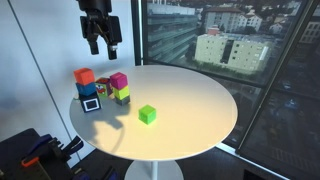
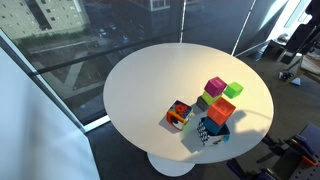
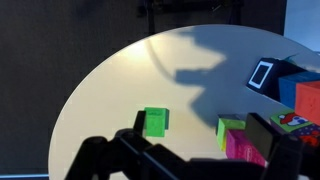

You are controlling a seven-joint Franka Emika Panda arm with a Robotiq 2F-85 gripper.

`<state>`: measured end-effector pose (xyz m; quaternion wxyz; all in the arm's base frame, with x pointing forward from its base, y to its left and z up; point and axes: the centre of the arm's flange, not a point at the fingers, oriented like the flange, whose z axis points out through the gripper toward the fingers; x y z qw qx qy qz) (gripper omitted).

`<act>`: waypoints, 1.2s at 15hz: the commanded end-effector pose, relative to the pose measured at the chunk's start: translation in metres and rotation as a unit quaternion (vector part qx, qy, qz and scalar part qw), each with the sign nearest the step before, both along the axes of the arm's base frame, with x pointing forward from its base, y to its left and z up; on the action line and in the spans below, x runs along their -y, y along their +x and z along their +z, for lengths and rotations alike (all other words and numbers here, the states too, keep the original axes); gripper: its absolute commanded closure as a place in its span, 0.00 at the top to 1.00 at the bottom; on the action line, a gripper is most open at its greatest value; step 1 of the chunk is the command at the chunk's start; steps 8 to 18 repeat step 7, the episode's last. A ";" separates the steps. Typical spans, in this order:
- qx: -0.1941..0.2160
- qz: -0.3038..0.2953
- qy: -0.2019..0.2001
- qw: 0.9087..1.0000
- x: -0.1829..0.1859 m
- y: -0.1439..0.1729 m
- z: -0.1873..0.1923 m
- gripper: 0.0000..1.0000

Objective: Take the green block off the stack and place it on the table

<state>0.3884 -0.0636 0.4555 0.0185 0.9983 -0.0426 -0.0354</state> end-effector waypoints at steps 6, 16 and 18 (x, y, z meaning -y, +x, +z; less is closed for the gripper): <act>-0.003 0.001 0.000 1.000 -0.001 0.001 -0.003 1.00; -0.003 0.001 0.000 1.000 -0.001 0.001 -0.003 1.00; -0.003 0.001 0.000 1.000 -0.001 0.001 -0.003 1.00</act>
